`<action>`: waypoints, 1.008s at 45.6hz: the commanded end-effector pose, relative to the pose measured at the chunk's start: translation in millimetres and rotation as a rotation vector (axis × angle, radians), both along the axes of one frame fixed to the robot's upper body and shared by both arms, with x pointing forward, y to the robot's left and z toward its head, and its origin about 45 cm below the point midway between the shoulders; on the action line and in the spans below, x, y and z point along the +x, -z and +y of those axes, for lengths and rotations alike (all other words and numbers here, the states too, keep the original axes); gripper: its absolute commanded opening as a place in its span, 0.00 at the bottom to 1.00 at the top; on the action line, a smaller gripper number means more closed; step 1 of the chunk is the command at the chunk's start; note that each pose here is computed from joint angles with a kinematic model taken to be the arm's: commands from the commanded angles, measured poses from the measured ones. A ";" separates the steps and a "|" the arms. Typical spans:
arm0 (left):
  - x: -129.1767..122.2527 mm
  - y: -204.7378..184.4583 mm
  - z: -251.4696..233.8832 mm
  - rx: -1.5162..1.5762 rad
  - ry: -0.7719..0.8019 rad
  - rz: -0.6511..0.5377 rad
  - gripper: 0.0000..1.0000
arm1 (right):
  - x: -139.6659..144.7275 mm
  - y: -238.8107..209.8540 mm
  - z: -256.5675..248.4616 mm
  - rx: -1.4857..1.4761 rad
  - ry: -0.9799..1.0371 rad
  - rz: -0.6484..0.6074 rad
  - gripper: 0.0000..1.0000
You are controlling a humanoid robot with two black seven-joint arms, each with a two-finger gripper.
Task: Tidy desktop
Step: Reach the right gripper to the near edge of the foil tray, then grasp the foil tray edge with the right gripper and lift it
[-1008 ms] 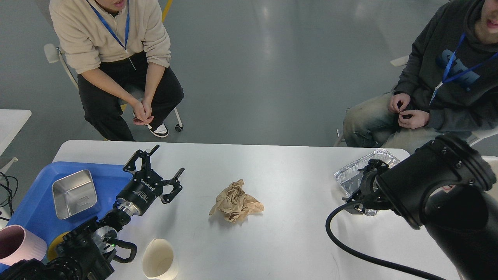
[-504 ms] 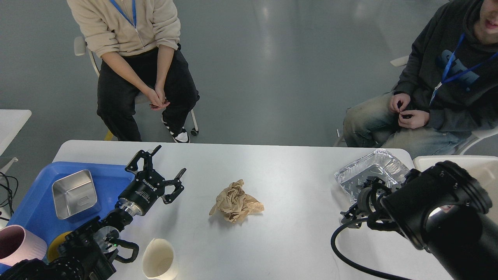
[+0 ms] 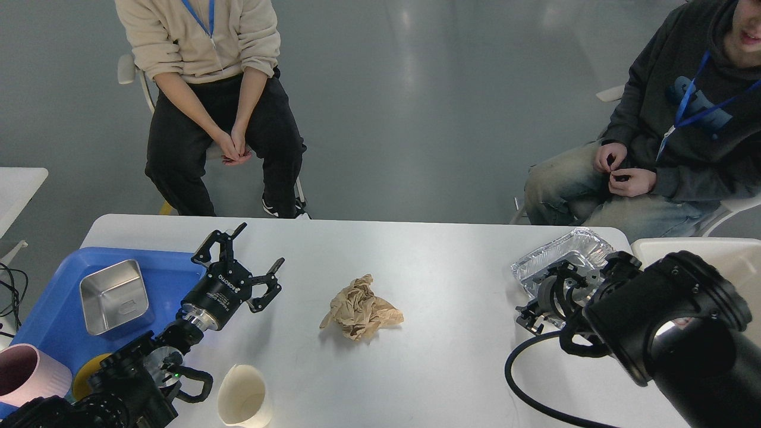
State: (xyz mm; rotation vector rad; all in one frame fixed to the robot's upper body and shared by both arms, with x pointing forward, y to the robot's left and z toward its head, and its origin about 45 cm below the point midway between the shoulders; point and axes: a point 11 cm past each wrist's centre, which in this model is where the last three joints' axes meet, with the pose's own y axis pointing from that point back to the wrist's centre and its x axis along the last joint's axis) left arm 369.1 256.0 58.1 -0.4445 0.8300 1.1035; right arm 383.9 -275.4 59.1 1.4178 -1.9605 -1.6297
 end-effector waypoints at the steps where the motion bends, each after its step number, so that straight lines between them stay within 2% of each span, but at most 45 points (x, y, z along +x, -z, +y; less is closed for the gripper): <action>1: -0.1 0.1 0.0 0.001 0.001 0.001 0.98 | -3.7 7.0 -3.5 -0.013 0.011 0.021 0.36; 6: -0.1 0.1 0.0 0.001 0.001 0.000 0.98 | -4.7 8.6 -3.2 -0.012 0.014 0.024 0.25; 8: -0.2 0.2 -0.1 0.002 0.002 0.001 0.98 | -4.5 8.4 -3.6 -0.014 0.014 0.023 0.04; 9: -0.1 0.1 0.0 0.001 0.001 0.001 0.98 | -4.6 8.6 -2.8 -0.014 0.012 0.023 0.00; 21: -6.9 6.8 0.6 0.001 0.000 0.018 0.98 | -0.2 2.9 4.4 -0.020 -0.018 0.016 0.00; 34: -6.8 6.3 4.2 0.003 -0.007 0.016 0.98 | -3.1 -20.6 -38.7 -0.157 -0.159 0.008 0.00; 46: -6.1 5.3 5.5 0.004 -0.006 0.013 0.98 | -5.0 -87.9 -92.3 -0.319 -0.583 -0.050 0.00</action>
